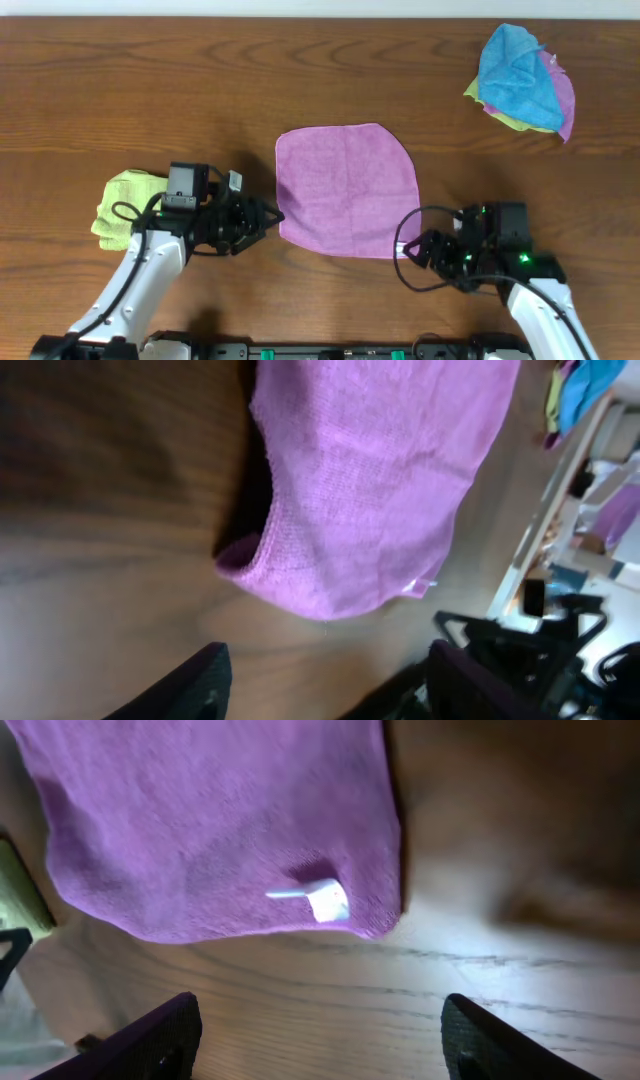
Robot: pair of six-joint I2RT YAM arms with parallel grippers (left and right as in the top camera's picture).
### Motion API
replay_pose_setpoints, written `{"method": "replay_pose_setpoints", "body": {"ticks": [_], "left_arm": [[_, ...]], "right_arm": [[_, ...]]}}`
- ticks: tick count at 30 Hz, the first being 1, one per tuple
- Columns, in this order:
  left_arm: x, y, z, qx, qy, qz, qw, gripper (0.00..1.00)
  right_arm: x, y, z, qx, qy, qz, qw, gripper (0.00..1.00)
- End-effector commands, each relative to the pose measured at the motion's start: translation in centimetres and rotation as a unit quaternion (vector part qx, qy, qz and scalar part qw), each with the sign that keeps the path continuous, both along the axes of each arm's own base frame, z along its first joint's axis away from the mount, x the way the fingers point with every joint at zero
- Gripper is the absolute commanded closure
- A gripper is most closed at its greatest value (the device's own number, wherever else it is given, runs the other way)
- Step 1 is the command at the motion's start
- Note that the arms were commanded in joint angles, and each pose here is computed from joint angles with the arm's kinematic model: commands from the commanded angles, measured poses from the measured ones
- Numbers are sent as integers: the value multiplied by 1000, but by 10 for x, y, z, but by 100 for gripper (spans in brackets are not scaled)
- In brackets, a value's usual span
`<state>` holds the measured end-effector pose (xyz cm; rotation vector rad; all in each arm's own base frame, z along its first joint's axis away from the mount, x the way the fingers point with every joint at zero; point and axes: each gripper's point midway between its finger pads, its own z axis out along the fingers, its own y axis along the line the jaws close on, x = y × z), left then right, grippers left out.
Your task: Fold the cloth
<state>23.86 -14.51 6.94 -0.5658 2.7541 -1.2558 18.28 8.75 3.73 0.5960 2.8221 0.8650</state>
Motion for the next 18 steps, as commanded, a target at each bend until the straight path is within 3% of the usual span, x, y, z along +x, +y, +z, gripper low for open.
{"method": "replay_pose_setpoints", "body": {"ticks": [1, 4, 10, 18], "left_arm": [[-8, -1, -8, -13, 7, 6, 1000, 32], [-13, -1, -22, -14, -3, 7, 1000, 24], [-21, 1, -36, -11, -9, 8, 1000, 21], [-11, 6, -39, 8, -37, 18, 999, 13]], "right_arm": [[-7, 5, -8, 26, 13, -14, 999, 22], [-8, 5, -16, 28, 9, -20, 999, 22], [-1, -1, -19, 7, -5, -26, 1000, 22], [17, -10, -20, -18, -37, -43, 998, 23]]}}
